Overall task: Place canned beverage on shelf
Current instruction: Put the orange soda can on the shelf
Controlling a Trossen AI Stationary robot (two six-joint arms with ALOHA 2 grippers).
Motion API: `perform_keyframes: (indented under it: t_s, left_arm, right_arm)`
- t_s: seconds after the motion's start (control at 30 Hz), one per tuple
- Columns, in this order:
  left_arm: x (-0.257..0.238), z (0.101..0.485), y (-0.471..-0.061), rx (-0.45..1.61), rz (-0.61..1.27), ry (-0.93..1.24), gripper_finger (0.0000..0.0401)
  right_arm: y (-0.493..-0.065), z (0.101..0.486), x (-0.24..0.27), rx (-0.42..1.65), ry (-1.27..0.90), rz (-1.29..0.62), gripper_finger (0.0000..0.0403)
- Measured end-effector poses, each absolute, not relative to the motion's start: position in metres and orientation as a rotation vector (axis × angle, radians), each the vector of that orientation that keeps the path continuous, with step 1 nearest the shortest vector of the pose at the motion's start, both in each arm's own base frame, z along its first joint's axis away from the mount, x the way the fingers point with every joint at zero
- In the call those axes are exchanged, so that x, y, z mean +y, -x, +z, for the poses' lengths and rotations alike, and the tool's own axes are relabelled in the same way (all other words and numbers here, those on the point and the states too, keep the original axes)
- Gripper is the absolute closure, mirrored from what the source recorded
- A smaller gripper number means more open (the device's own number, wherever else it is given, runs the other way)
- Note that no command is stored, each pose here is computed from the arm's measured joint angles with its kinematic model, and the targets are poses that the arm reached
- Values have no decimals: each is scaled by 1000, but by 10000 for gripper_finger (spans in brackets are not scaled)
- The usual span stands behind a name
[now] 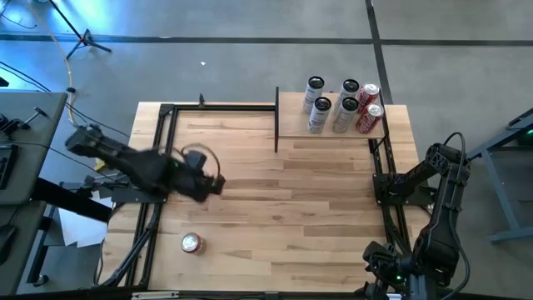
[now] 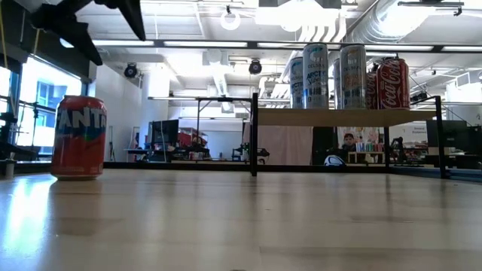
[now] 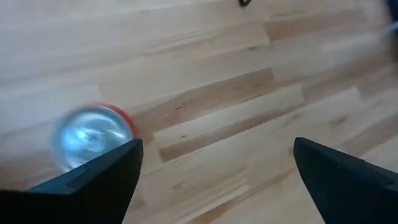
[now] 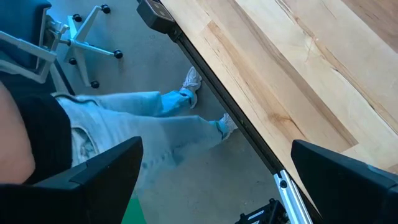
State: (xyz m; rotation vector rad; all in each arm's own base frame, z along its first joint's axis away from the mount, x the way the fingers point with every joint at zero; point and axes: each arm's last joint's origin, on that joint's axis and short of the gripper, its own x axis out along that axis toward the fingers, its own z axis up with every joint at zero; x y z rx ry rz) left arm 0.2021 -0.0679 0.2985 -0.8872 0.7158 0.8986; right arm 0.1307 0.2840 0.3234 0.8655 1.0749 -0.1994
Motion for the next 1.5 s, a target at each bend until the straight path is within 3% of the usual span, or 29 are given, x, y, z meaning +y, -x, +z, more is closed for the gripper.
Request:
perform_keyframes:
  t_s: [0.33, 0.7, 0.93, 1.5]
  left_arm:
    - [-126, 244, -233, 530, 1083, 903, 9]
    - [-174, 265, -240, 643, 1171, 971, 9]
    - [-178, 249, -236, 777, 1331, 859, 9]
    - [-179, 199, -255, 662, 1489, 646, 8]
  right_arm:
    - [-131, 323, 284, 1075, -865, -200, 4]
    - [-131, 323, 284, 1075, -865, -200, 4]
    - [-131, 323, 284, 1075, -865, -199, 4]
    - [-131, 323, 284, 1075, -865, -200, 4]
